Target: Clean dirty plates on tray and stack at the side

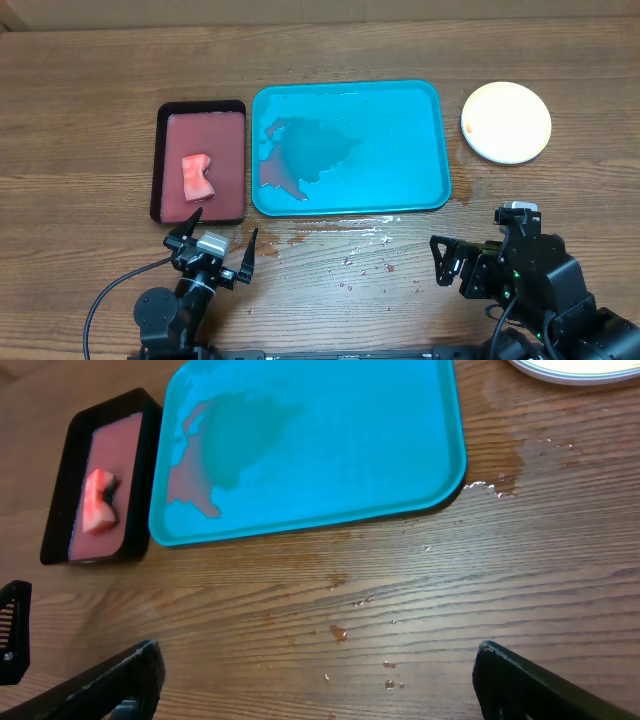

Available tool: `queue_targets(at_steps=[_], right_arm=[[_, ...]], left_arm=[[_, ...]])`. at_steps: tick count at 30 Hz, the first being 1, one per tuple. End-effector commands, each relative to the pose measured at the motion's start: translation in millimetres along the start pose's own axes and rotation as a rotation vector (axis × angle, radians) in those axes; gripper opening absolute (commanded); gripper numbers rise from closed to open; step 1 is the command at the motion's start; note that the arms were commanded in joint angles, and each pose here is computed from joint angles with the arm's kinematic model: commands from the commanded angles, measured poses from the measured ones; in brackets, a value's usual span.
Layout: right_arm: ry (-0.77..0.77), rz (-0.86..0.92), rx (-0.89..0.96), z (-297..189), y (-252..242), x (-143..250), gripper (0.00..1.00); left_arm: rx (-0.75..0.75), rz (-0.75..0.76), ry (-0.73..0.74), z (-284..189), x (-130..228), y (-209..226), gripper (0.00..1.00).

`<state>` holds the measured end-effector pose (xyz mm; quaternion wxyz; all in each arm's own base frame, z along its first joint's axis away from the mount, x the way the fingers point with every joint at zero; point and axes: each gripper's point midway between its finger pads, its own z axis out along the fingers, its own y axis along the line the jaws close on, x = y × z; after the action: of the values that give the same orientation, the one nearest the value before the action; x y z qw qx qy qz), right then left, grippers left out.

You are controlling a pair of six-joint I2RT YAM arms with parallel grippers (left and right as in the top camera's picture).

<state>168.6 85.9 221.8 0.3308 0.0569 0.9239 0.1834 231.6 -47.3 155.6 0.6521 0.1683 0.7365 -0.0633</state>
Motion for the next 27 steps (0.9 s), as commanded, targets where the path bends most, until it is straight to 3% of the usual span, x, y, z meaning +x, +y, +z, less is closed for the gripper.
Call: queue_targets(at_steps=[1,21,27], right_arm=[[-0.015,0.001,0.001,-2,0,-3,1.00],[-0.021,-0.008,0.011,-2,-2,-3,1.00],[-0.143,-0.034,0.107,-2,-19,-23,1.00]], left_arm=[[0.014,-0.007,-0.014,0,-2,-3,1.00],[0.014,-0.007,-0.014,0,-2,-3,1.00],[0.014,-0.007,-0.015,0,-2,-3,1.00]])
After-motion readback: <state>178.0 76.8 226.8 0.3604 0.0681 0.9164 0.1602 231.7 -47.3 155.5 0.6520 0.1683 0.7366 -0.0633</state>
